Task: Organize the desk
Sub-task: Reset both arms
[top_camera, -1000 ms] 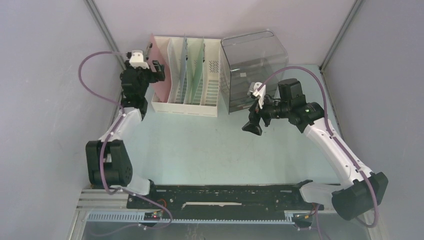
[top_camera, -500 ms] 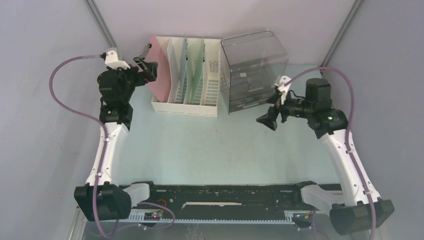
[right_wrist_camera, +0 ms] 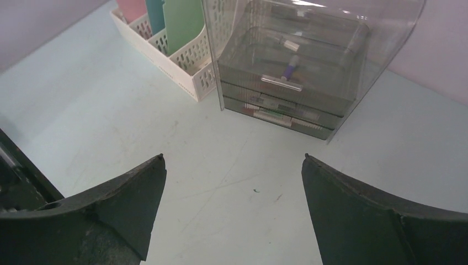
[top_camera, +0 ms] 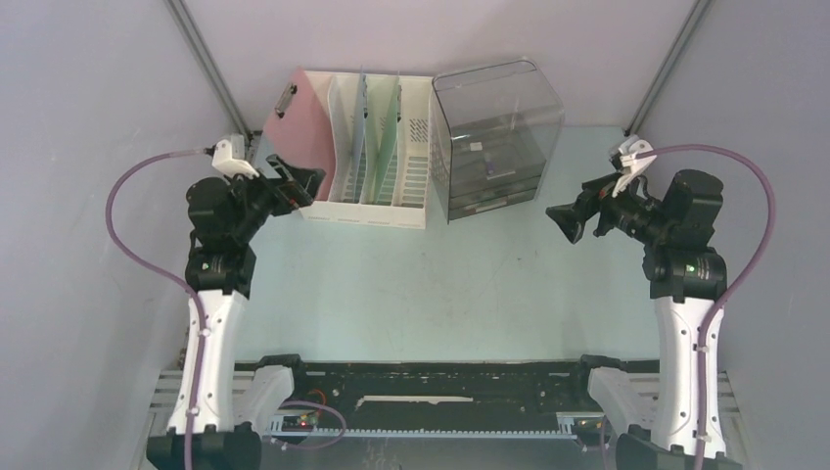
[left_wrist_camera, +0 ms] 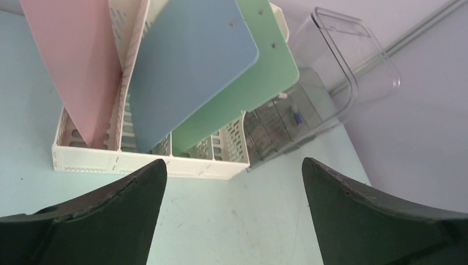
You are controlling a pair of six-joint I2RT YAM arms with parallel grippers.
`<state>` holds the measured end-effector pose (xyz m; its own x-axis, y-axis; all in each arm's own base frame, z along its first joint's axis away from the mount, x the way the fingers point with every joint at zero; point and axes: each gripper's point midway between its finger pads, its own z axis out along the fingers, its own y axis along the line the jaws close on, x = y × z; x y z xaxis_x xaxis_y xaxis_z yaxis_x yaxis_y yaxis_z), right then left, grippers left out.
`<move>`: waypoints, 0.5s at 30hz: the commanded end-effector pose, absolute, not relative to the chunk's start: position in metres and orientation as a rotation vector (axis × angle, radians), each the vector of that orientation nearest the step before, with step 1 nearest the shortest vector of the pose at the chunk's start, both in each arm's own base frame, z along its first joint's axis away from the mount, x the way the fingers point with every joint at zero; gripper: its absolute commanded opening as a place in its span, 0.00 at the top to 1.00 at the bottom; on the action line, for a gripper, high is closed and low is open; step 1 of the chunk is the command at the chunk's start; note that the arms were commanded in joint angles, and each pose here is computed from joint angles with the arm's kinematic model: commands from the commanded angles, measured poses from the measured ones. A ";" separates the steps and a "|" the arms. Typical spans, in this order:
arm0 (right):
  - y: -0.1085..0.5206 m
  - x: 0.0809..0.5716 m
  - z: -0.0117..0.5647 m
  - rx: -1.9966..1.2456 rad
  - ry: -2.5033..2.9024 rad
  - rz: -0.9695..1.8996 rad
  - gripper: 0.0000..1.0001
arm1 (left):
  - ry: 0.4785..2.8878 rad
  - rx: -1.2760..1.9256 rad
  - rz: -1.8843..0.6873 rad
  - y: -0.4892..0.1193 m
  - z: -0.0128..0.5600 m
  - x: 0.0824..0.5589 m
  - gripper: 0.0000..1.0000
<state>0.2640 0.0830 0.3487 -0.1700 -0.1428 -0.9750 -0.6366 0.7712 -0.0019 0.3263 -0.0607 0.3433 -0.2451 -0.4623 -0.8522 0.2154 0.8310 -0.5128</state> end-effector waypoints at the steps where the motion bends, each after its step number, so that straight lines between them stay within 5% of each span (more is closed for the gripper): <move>1: 0.080 0.253 0.376 -0.447 1.704 0.522 0.00 | 1.691 -0.053 -0.650 -0.073 0.356 0.286 0.00; 15: 0.082 0.204 0.425 -0.320 1.679 0.519 0.00 | 1.453 0.132 -0.730 -0.100 0.430 0.196 0.00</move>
